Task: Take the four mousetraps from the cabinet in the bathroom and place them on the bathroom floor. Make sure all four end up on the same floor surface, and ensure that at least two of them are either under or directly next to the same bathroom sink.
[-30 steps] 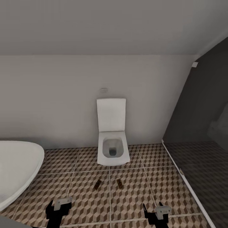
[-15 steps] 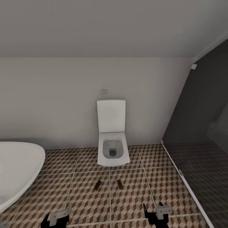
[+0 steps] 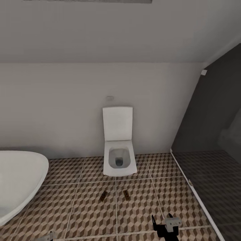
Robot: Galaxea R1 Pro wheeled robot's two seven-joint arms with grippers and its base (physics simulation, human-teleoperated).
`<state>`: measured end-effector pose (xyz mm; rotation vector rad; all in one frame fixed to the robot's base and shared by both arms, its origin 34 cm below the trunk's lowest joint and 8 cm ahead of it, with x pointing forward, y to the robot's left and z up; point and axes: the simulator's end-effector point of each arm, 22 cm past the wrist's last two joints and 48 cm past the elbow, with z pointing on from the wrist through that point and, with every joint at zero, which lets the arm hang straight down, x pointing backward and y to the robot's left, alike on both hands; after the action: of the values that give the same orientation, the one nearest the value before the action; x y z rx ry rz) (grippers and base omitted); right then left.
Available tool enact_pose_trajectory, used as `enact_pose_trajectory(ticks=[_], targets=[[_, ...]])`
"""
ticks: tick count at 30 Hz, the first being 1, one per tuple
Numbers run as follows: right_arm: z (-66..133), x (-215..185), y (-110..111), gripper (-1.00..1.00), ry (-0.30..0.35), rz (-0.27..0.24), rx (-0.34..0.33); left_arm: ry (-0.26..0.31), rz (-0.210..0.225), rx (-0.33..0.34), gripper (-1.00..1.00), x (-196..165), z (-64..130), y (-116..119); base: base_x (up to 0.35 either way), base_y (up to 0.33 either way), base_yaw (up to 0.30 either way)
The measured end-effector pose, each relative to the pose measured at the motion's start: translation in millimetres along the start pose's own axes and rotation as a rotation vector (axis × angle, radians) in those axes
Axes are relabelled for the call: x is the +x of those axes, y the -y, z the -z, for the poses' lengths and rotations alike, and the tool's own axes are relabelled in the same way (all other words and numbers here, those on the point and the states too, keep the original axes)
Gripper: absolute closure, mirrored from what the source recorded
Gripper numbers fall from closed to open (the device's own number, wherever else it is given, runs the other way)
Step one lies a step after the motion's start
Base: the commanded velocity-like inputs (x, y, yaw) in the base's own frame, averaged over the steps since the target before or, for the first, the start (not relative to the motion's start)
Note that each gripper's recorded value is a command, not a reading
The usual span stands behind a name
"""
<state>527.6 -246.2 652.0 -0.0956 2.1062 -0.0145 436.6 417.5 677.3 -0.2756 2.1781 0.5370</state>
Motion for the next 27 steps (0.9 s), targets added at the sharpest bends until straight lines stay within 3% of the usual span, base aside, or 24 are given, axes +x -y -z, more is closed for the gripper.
enact_pose_trajectory(ticks=[3, 8, 14, 15, 17, 21, 27], targets=[[2.5, -3, 2, -1.0, 0.002, 0.001, 0.002, 0.015, -0.014, -0.025, -1.0, -7, -3.9, -19, 0.0, 0.0, 0.0], [6.7, -7, 4, -1.0, 0.002, 0.003, 0.005, 0.042, -0.025, -0.045, -1.0, -18, -7.5, -31, 0.0, 0.0, 0.0], [20.1, 0, 11, -1.0, -0.018, 0.011, 0.01, 0.066, -0.014, -0.029, -1.0, -29, -4.4, -14, 0.0, 0.0, 0.0], [23.5, 2, 13, -1.0, -0.023, 0.012, 0.011, 0.071, -0.022, -0.012, -1.0, -31, -4.2, 4, 0.0, 0.0, 0.0], [27.2, 2, 13, -1.0, -0.02, 0.013, 0.011, 0.055, -0.081, -0.005, -1.0, -34, -8.6, 26, 0.0, 0.0, 0.0], [31.7, -4, 14, -1.0, -0.001, 0.013, 0.011, 0.024, -0.198, 0.02, -1.0, -39, -20.1, 46, 0.0, 0.0, 0.0], [36.8, -10, 14, -1.0, 0.006, 0.013, 0.012, -0.012, -0.253, 0.15, -1.0, -36, -22.7, 66, 0.0, 0.0, 0.0]])
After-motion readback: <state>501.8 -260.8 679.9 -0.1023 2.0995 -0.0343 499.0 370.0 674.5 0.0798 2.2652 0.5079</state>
